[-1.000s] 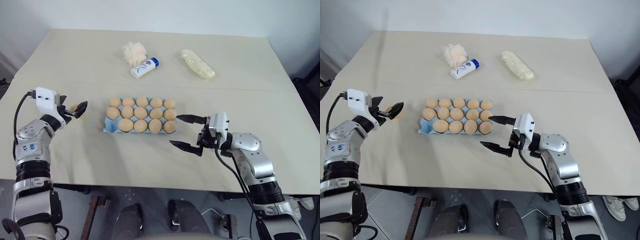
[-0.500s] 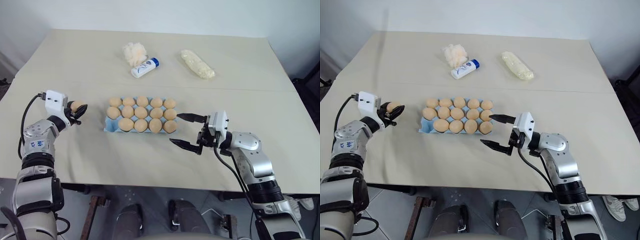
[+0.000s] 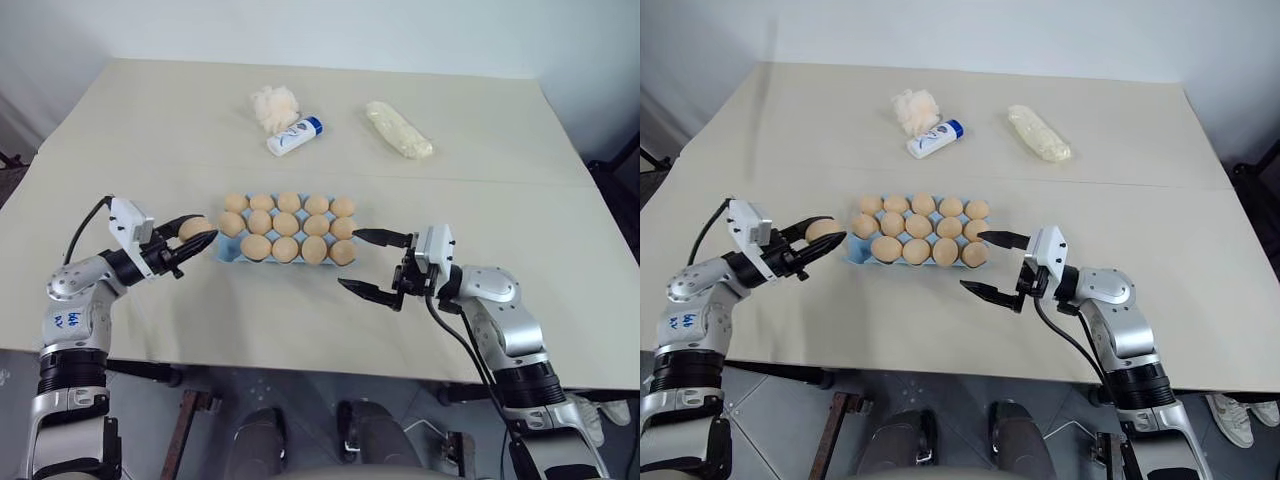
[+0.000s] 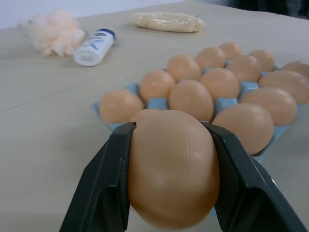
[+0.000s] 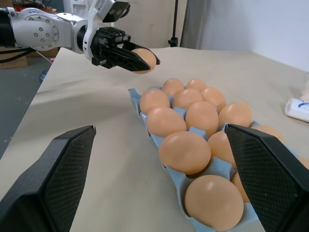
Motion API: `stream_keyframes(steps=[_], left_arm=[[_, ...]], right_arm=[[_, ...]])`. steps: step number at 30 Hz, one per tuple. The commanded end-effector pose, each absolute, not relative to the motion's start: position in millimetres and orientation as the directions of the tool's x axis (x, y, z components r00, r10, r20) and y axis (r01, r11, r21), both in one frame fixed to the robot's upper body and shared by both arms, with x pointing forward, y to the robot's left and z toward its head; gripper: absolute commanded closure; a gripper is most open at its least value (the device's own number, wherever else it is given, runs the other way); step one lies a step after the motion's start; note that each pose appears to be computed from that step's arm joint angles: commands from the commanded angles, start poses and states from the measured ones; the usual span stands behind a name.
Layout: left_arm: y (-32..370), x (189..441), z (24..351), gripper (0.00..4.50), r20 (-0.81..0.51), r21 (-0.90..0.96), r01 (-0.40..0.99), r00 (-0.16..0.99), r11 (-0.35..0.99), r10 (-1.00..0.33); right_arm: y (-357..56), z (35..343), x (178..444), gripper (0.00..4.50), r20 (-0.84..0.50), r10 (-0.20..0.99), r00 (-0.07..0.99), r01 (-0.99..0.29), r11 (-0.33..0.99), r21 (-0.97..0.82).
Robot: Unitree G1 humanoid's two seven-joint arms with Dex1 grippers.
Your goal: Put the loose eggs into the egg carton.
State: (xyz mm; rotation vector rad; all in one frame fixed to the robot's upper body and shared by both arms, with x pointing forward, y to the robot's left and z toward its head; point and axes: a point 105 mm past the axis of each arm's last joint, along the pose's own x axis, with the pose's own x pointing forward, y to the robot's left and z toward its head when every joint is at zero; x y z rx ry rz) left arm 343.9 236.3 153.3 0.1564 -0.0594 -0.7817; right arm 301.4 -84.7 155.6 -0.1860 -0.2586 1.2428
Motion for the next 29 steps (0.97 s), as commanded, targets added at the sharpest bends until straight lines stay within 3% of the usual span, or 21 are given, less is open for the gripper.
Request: stream_keyframes(steps=[1,4,10,17,22,29], left_arm=[[221.1,345.1,160.1,2.55,0.013,0.180,0.725,0.674,0.665,-0.739],[212.2,347.5,159.5,1.86,0.017,0.166,0.748,0.650,0.643,-0.760],[212.4,335.2,156.1,0.02,-0.024,0.156,0.779,0.617,0.607,-0.787],[264.1,324.9,176.2,0.02,-0.004,0.236,0.644,0.749,0.727,-0.662],[311.0,294.7,152.9,0.02,-0.205,0.331,0.623,0.781,0.709,-0.590],[309.6,284.4,135.7,0.02,-0.230,0.331,0.631,0.775,0.702,-0.588]], right_arm=[[-80.8,161.7,298.2,0.00,0.115,0.953,0.282,-0.905,0.303,-0.297],[-79.6,161.4,297.5,0.00,0.117,0.953,0.280,-0.907,0.302,-0.294],[-78.5,159.6,294.0,0.00,0.118,0.953,0.280,-0.909,0.302,-0.285],[-83.9,156.1,293.5,0.00,0.113,0.947,0.302,-0.906,0.322,-0.275],[-96.8,153.3,298.0,0.00,0.091,0.936,0.340,-0.896,0.352,-0.271],[-108.5,152.9,303.7,0.00,0.090,0.913,0.399,-0.872,0.407,-0.272]])
